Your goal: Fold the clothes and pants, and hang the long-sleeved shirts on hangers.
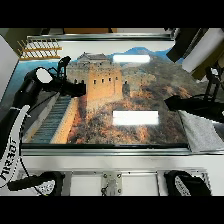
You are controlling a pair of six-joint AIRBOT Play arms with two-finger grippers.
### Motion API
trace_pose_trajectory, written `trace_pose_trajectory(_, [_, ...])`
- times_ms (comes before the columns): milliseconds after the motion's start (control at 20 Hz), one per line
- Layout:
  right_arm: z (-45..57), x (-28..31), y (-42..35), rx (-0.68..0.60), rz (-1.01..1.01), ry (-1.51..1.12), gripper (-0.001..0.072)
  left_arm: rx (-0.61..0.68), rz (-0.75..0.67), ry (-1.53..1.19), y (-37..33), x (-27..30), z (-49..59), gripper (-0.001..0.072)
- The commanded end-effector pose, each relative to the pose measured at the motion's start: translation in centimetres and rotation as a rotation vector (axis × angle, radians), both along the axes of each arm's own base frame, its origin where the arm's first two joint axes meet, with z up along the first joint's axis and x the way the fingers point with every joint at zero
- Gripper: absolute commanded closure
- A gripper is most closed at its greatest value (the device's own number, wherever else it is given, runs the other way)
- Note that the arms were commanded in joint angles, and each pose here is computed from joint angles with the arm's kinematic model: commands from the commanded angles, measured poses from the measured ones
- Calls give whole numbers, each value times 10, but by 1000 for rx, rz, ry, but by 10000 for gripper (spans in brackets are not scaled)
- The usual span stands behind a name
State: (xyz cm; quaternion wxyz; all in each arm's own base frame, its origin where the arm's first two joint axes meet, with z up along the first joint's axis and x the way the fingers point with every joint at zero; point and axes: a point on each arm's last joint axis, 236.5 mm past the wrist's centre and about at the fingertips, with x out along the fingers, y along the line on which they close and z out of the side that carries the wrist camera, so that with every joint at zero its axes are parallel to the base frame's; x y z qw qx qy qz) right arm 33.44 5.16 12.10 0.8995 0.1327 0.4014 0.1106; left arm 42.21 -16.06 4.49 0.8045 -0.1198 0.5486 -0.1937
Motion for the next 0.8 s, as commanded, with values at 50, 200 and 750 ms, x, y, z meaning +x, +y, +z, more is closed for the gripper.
trace_pose_trajectory(50, [-1, -2, 12, 7, 38, 9, 319, 0, 1, -3, 0, 1, 0, 698])
trace_pose_trajectory(200, [-2, -4, 13, 8, 40, 14, 689, 0, 1, -3, 0, 1, 0, 698])
trace_pose_trajectory(750, [-2, -3, 13, 8, 40, 14, 689, 0, 1, -3, 0, 1, 0, 698])
